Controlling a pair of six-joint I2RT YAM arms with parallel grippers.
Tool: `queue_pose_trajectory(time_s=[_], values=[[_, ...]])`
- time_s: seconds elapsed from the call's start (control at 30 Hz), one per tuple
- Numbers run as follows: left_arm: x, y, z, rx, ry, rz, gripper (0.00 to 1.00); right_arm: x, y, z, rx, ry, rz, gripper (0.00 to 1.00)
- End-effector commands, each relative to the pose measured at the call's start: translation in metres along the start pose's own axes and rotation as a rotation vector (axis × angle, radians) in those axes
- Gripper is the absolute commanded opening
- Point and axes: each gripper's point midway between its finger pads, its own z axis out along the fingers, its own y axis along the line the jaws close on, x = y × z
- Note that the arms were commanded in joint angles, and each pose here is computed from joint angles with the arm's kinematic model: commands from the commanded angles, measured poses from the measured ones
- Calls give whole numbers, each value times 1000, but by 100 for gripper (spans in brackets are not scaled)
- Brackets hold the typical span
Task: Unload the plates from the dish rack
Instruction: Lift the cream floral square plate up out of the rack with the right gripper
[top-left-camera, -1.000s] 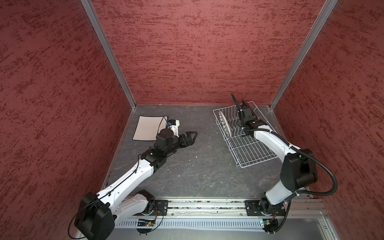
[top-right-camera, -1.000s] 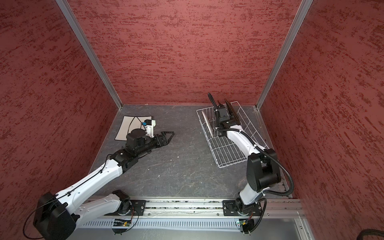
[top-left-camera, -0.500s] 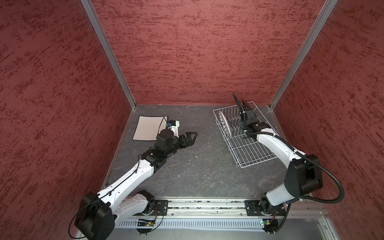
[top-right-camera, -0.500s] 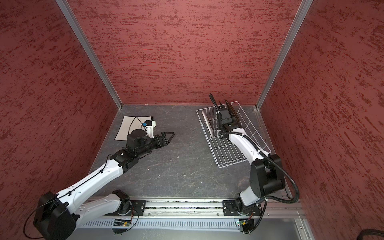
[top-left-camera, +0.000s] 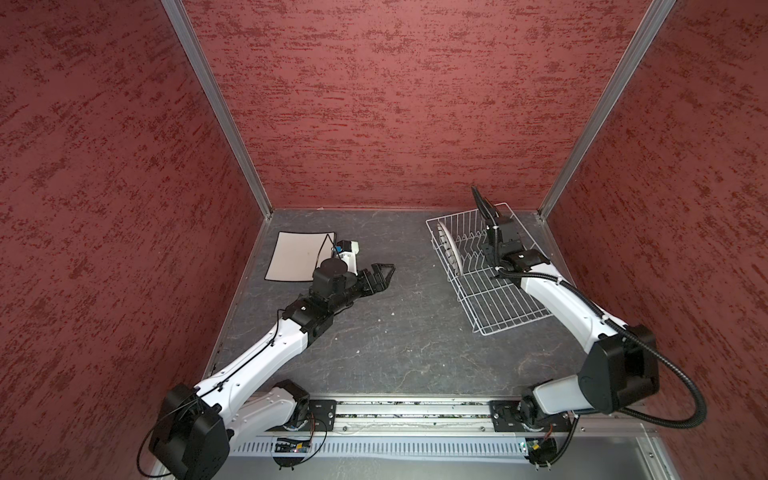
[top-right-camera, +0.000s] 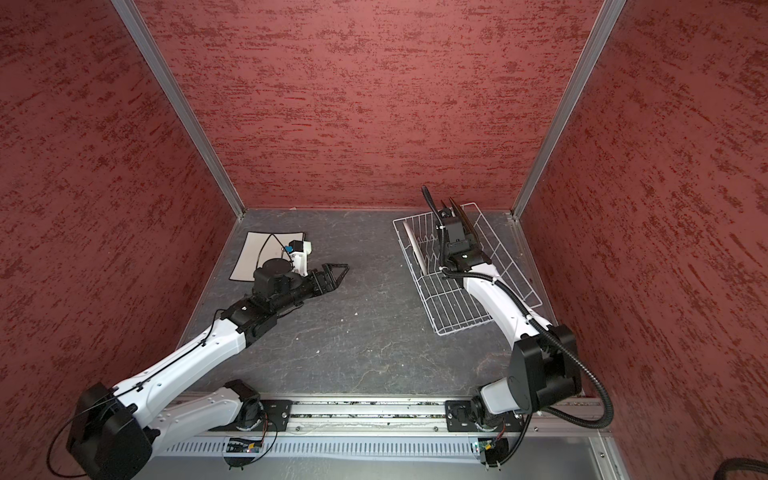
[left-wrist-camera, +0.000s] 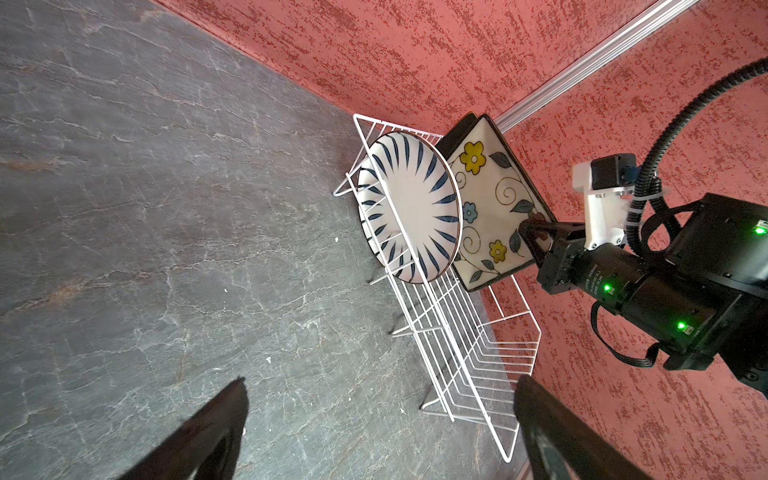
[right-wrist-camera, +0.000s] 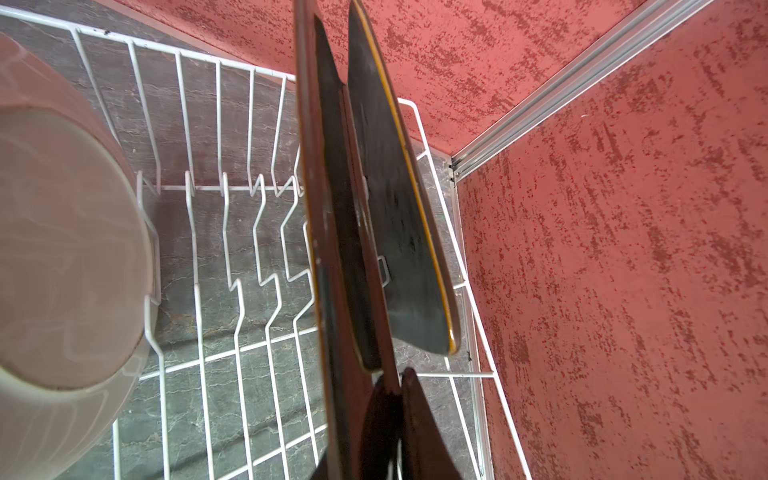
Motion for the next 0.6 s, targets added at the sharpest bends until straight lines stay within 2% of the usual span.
queue_pose_trajectory(time_s=[0.0,0.57], values=[[1,0,3,13,1,0,100,-54,-38,-35,86,-210,126,0],[2,-2,9,23,9,-6,100,-60,-49,-64,85,-276,157,0]])
